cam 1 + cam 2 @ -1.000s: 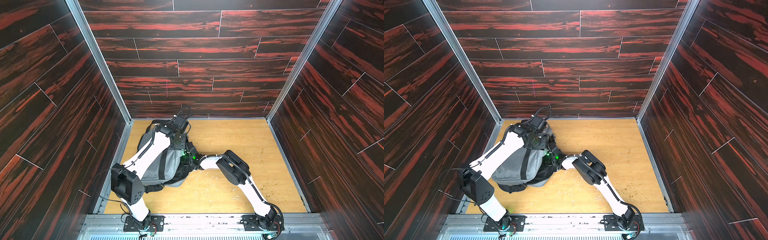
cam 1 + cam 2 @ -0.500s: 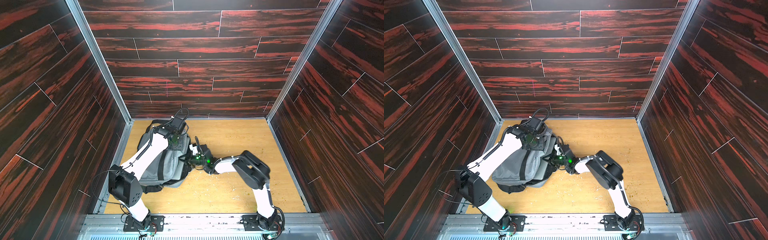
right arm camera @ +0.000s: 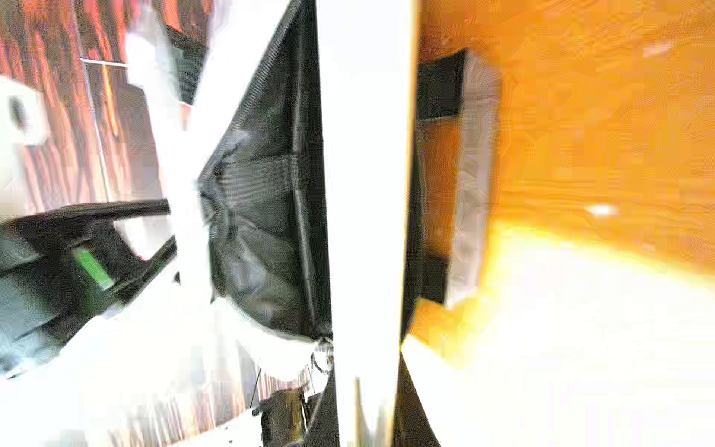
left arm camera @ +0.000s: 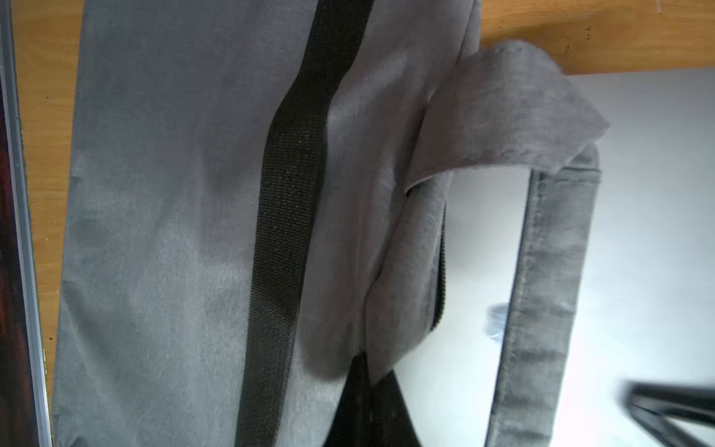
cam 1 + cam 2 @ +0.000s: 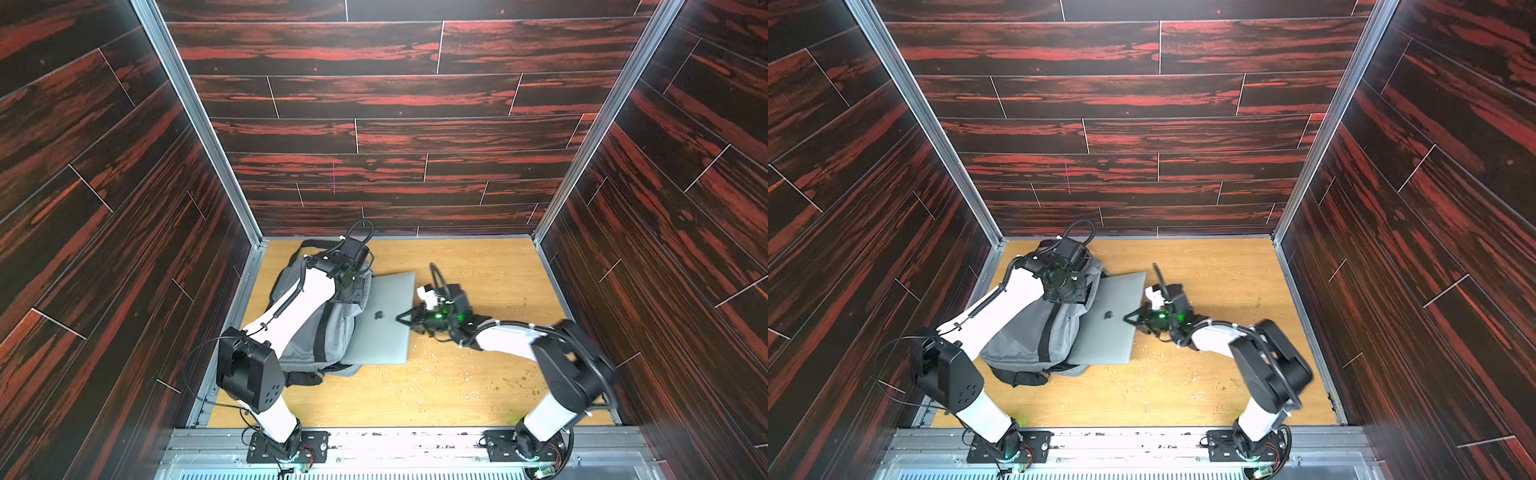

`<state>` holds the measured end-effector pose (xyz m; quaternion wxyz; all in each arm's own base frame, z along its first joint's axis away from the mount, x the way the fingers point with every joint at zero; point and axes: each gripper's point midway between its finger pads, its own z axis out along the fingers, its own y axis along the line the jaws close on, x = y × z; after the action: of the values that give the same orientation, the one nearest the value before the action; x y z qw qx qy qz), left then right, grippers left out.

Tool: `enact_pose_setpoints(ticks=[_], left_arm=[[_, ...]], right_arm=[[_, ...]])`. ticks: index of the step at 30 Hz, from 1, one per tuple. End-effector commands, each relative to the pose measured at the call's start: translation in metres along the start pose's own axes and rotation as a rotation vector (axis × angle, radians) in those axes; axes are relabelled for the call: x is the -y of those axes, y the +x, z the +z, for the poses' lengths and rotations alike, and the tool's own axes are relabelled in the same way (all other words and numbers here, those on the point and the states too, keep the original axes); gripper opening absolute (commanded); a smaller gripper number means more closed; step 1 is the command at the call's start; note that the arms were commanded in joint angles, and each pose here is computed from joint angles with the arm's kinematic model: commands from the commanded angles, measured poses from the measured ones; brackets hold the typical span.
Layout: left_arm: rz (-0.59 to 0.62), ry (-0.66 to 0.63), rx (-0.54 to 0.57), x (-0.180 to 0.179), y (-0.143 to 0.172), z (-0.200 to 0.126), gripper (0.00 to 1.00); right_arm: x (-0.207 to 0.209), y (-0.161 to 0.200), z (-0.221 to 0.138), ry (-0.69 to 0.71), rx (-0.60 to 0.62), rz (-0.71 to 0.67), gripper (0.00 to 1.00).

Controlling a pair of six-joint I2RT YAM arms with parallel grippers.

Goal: Open the zippered laptop bag and take out the laptop
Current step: Take out the laptop from the zippered laptop bag, then close the bag flap on the zippered laptop bag.

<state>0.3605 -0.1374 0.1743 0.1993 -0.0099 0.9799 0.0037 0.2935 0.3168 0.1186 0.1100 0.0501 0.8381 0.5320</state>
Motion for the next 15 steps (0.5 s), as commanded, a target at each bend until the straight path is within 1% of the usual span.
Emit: enact_pose_setpoints(ticks=[1, 4, 7, 12, 15], left_arm=[[-0.046, -0.064, 0.002, -0.017, -0.001, 0.001, 0.00], [-0.047, -0.074, -0.029, -0.017, 0.004, 0.005, 0.00], [-0.061, -0.073, -0.025, -0.017, 0.003, 0.008, 0.00], [-0.092, -0.093, -0.014, -0.019, 0.000, 0.013, 0.00], [-0.113, -0.048, -0.018, -0.009, -0.003, 0.018, 0.00]], right_arm=[[-0.014, -0.008, -0.032, -0.069, 0.025, -0.073, 0.00], [-0.011, -0.016, -0.053, -0.100, 0.018, -0.090, 0.00], [-0.006, -0.021, -0.068, -0.128, -0.003, -0.104, 0.00], [0.027, -0.029, -0.081, -0.113, -0.004, -0.078, 0.00], [0.036, -0.032, -0.079, -0.115, -0.027, -0.099, 0.00]])
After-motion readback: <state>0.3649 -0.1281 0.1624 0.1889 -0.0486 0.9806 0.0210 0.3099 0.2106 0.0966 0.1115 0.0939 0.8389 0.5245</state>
